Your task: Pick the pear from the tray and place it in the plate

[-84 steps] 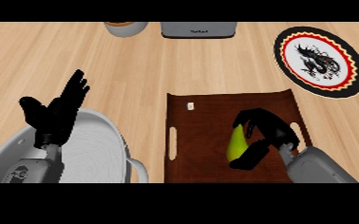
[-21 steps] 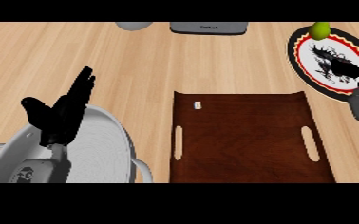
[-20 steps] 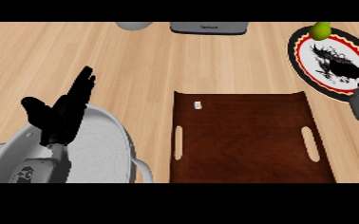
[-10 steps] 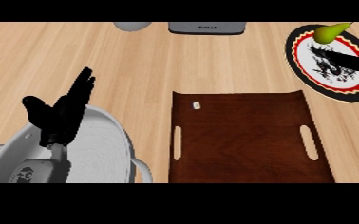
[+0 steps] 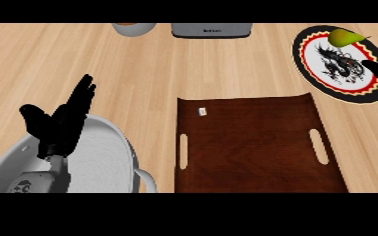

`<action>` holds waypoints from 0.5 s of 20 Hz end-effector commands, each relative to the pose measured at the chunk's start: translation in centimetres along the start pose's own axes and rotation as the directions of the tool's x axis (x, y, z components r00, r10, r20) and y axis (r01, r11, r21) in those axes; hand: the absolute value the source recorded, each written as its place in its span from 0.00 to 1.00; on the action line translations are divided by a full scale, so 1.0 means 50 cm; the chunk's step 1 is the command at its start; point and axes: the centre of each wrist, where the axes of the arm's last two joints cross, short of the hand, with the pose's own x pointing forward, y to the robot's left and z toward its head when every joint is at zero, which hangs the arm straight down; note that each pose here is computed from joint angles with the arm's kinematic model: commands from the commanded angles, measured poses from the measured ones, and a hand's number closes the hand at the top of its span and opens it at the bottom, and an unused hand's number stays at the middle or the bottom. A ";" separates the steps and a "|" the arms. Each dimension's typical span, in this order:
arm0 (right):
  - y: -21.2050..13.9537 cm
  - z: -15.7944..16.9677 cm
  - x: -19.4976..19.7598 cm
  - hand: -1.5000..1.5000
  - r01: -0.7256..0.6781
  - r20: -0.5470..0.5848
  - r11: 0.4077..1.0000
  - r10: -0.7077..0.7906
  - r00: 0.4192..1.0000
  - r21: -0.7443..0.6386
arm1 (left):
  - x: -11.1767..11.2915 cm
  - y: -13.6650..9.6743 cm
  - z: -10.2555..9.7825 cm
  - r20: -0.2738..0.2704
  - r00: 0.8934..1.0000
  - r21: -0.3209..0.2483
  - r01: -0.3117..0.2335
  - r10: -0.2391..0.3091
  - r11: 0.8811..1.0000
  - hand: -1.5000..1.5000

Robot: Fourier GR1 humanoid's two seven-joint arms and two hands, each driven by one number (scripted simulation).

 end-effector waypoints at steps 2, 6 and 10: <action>-0.053 0.007 -0.063 0.00 0.095 0.006 0.986 -0.096 0.995 0.135 | -0.113 -0.039 0.034 -0.211 0.975 -0.052 -0.084 0.071 0.995 0.50; -0.098 -0.003 -0.079 0.00 0.105 0.020 0.972 -0.112 0.994 0.213 | -0.119 -0.045 0.036 -0.219 0.975 -0.042 -0.060 0.049 0.997 0.50; -0.104 0.043 -0.144 0.00 0.026 0.008 0.965 -0.029 1.000 0.260 | -0.105 -0.059 0.050 -0.207 0.977 -0.057 -0.071 0.058 0.996 0.50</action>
